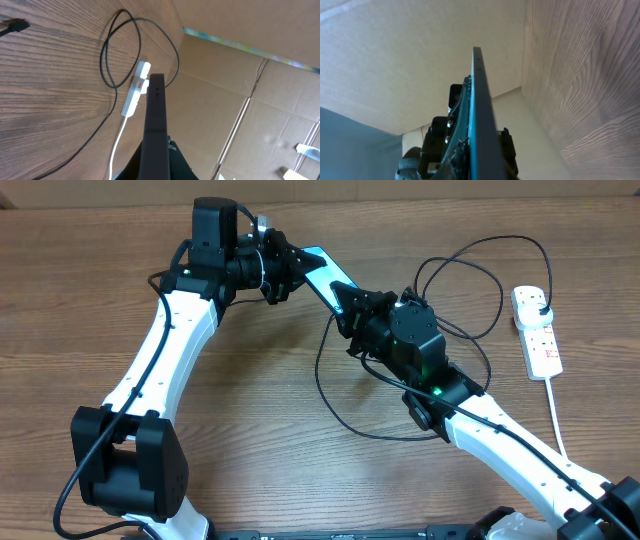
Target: Plug charger to phone and switch on socket
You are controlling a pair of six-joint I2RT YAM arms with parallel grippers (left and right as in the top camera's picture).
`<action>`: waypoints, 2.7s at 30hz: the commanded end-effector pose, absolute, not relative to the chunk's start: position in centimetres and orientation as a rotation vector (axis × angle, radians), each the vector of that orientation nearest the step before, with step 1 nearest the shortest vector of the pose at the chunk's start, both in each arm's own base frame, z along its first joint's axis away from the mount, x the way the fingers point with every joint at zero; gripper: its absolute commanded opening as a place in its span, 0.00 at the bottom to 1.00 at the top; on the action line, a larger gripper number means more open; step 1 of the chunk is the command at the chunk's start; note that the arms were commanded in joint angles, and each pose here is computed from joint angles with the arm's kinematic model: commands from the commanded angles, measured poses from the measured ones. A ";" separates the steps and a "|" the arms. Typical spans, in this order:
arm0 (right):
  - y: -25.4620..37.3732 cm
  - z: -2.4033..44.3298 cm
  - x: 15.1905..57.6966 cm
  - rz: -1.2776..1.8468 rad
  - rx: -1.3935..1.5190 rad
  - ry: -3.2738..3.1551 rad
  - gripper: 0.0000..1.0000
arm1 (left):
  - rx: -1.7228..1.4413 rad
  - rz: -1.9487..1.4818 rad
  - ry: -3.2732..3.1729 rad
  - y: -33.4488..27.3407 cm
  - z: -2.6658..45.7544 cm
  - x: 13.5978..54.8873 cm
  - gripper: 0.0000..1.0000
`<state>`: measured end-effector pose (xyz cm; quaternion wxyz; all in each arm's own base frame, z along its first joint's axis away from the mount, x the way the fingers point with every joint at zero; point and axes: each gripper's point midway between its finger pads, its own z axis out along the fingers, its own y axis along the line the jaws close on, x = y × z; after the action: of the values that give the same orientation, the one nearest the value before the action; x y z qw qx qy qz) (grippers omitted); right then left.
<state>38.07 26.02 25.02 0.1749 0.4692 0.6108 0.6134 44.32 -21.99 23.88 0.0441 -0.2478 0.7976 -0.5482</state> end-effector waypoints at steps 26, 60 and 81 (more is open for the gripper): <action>18.4 17.9 37.1 1.308 0.629 2.294 0.52 | -0.100 -2.017 2.208 -14.9 29.0 41.8 0.04; 22.3 14.6 42.4 1.113 0.620 2.621 0.35 | -0.092 -2.075 2.200 -14.8 29.5 41.3 0.04; 23.2 4.0 47.0 0.918 0.919 2.760 0.29 | -0.134 -2.066 2.218 -14.7 29.1 41.4 0.04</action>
<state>46.21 22.92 4.02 0.0364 0.2989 0.9052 0.2999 41.65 -14.45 28.98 0.0632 -0.0498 0.7343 -0.6740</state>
